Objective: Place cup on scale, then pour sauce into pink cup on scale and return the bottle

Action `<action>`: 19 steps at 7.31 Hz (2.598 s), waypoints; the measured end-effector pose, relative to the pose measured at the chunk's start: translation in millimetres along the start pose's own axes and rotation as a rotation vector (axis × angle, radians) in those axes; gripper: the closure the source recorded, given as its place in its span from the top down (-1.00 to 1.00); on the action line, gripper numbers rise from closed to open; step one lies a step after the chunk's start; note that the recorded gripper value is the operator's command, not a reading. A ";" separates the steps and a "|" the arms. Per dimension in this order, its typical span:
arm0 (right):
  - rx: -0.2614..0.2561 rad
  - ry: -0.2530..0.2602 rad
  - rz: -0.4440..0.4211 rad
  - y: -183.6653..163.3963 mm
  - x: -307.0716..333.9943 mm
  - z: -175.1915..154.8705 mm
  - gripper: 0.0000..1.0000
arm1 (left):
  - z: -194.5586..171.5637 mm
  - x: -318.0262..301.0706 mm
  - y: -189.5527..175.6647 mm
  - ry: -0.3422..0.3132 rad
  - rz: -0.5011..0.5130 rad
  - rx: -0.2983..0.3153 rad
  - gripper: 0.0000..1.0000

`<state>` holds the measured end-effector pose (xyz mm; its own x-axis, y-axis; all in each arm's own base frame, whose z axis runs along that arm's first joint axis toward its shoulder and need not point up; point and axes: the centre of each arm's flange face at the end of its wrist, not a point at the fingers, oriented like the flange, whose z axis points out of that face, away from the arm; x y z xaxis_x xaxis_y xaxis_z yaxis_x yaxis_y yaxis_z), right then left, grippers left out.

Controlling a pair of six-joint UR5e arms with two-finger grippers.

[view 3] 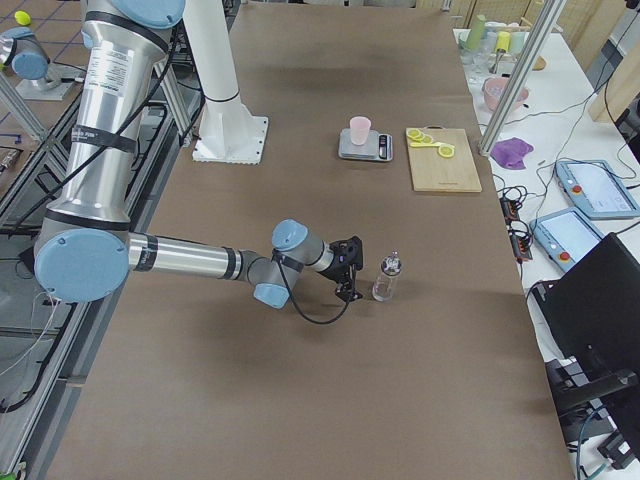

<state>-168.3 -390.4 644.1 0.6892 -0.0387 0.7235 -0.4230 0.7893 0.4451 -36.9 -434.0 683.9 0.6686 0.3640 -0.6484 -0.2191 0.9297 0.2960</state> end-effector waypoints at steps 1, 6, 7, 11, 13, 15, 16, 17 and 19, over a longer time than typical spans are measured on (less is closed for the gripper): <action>-0.007 0.000 0.000 3.9 2.2 -7.5 1.00 | 0.1 0.0 0.0 0.000 0.000 0.000 0.97; -0.071 0.037 -0.061 16.2 41.0 -4.2 1.00 | 0.5 0.3 0.0 0.000 0.001 -0.001 0.97; -0.085 0.033 -0.070 5.8 59.4 -11.2 1.00 | 0.5 0.4 -0.2 0.000 0.000 -0.001 0.97; -0.146 -0.020 -0.007 -26.5 147.5 -47.5 1.00 | 0.9 1.0 -0.7 0.001 0.003 -0.002 0.97; -0.154 0.003 -0.009 -16.3 171.6 -50.3 1.00 | 2.0 0.9 0.3 0.002 0.002 -0.004 0.97; -0.168 0.012 -0.030 -16.3 186.1 -54.1 1.00 | 2.4 0.7 0.7 0.002 0.001 -0.005 0.97; -0.197 -0.005 -0.017 -22.3 193.3 -59.0 1.00 | 2.4 0.7 0.7 0.002 0.001 -0.005 0.97; -0.237 -0.040 -0.014 -34.9 202.4 -66.1 1.00 | 2.4 0.7 0.6 0.002 0.002 -0.005 0.97; -0.294 -0.087 -0.010 -75.7 203.7 -75.2 1.00 | 2.4 0.7 0.7 0.002 0.001 -0.005 0.97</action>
<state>48.4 -412.0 718.1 0.6340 -0.0899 0.7681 -0.2192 0.9316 0.2900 -34.8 -433.2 685.4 0.6669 0.3654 -0.6494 -0.2238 0.9295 0.2932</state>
